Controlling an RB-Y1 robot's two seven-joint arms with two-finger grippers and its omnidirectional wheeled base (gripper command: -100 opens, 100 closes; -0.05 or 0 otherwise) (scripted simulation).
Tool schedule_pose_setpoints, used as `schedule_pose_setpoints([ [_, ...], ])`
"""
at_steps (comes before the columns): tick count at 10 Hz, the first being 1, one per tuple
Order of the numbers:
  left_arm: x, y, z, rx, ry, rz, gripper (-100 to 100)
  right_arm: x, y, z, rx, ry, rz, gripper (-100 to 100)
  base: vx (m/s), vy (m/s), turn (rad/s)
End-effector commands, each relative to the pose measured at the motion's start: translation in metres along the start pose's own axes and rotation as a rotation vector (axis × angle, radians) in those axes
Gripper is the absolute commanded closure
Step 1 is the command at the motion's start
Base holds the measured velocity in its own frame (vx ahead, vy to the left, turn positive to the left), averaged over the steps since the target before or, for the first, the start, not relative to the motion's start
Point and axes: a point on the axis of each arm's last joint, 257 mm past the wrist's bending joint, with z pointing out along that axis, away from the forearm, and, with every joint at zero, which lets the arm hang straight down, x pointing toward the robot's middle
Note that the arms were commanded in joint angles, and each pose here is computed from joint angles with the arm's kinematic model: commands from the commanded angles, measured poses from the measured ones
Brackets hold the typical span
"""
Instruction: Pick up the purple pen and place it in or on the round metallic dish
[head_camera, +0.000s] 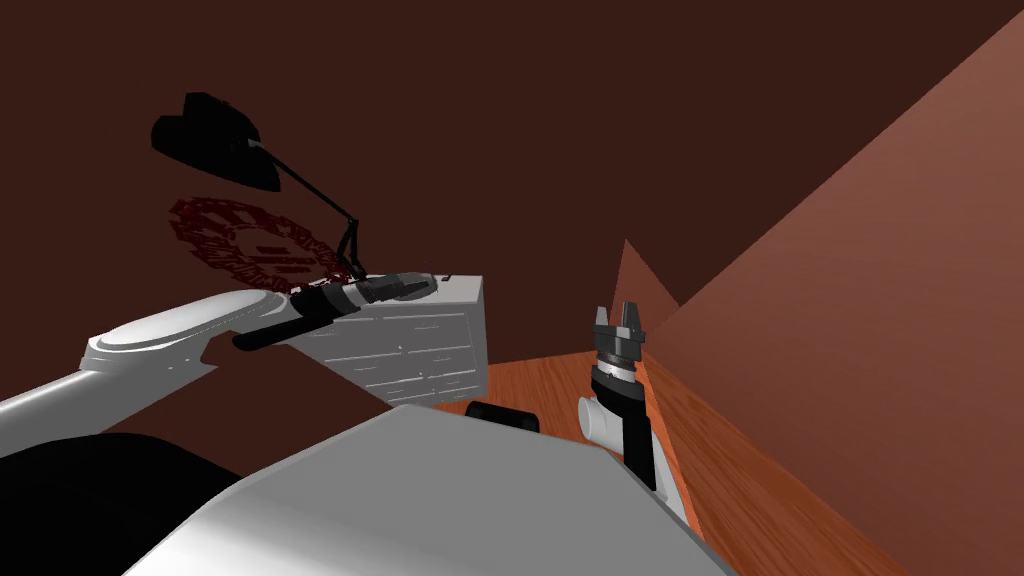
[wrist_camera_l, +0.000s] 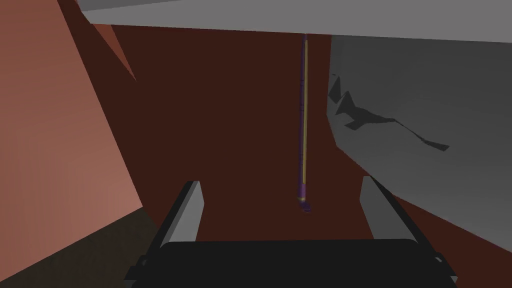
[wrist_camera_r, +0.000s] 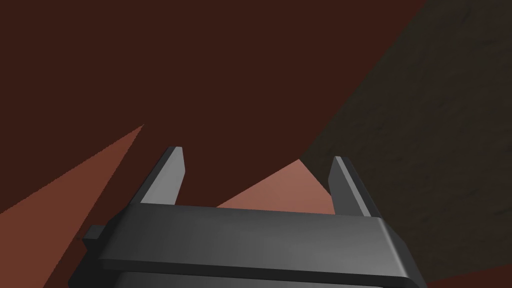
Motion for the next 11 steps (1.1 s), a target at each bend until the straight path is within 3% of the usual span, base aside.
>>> schedule_pose_setpoints([
  [1, 0.000, 0.000, 0.000, 0.000, 0.000, 0.000, -100, 0.000, 0.000, 0.000, 0.000, 0.000, 0.000, 0, 0.044, 0.023, -0.048],
  [2, 0.000, 0.000, 0.000, 0.000, 0.002, 0.000, 0, 0.000, 0.000, 0.000, 0.000, 0.000, 0.000, 0, 0.009, 0.004, 0.007],
  [3, 0.000, 0.000, 0.000, 0.000, 0.002, 0.000, -100, 0.000, 0.000, 0.000, 0.000, 0.000, 0.000, 0, 0.000, 0.000, 0.000],
  [4, 0.000, 0.000, 0.000, 0.000, 0.002, 0.000, 100, 0.000, 0.000, 0.000, 0.000, 0.000, 0.000, 0, 0.000, 0.000, 0.000],
  [8, 0.000, 0.000, 0.000, 0.000, 0.002, 0.000, 100, 0.000, 0.000, 0.000, 0.000, 0.000, 0.000, 0, 0.000, 0.000, 0.000],
  [9, 0.000, 0.000, 0.000, 0.000, 0.002, 0.000, 0, 0.000, 0.000, 0.000, 0.000, 0.000, 0.000, 0, 0.000, 0.000, 0.000],
  [10, -0.014, 0.009, -0.002, -0.038, -0.048, -0.021, -100, 0.000, 0.000, 0.000, 0.000, 0.000, 0.000, 0, -0.110, 0.077, -0.077],
  [11, -0.017, 0.012, -0.003, -0.050, -0.062, -0.028, -100, 0.000, 0.000, 0.000, 0.000, 0.000, 0.000, 0, -0.180, 0.117, -0.064],
])
